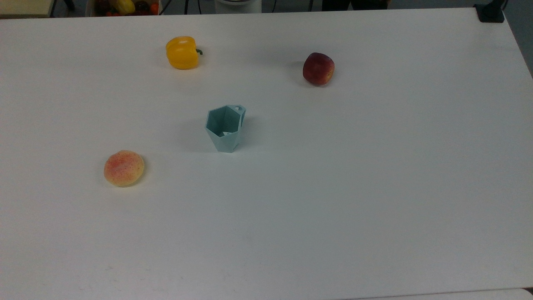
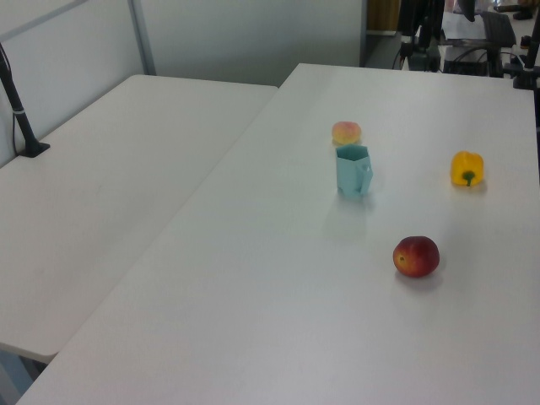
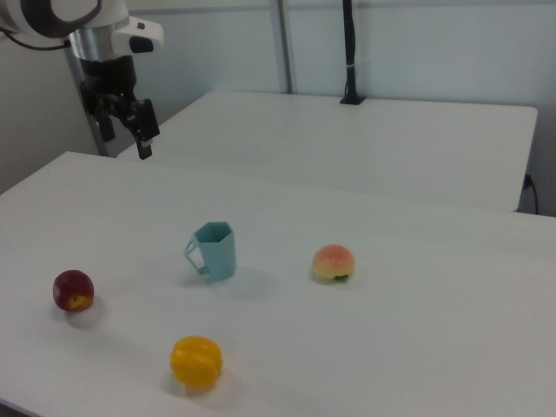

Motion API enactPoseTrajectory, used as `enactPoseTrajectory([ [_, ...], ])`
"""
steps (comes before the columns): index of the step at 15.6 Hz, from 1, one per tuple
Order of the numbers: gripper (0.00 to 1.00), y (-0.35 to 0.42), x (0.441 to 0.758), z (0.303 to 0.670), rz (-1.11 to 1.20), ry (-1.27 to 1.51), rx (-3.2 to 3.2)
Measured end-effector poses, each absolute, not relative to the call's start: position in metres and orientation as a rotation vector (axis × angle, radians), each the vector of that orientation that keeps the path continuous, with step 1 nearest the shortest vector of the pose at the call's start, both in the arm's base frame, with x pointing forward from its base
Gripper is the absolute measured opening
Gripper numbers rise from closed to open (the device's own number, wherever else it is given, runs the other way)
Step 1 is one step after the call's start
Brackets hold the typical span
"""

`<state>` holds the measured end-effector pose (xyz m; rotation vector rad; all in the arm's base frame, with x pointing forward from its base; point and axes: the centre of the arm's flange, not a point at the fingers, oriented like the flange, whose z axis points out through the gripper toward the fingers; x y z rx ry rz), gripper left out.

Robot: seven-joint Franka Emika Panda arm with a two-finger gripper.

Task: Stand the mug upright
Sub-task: 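Open the gripper and lift it away from the cup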

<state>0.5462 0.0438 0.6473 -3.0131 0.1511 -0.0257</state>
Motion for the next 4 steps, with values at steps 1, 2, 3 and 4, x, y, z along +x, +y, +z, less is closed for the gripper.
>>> enactPoseTrajectory([
  [1,1.0,0.0405,0.5472,0.6444,-0.029,0.085,-3.019],
  [2,1.0,0.0371,0.5487,0.6426,-0.041,0.037,-3.021],
  [3,1.0,0.0342,0.5515,0.6415,-0.069,0.005,-3.02],
  [4,1.0,0.0329,0.5548,0.6405,-0.102,-0.009,-3.019],
])
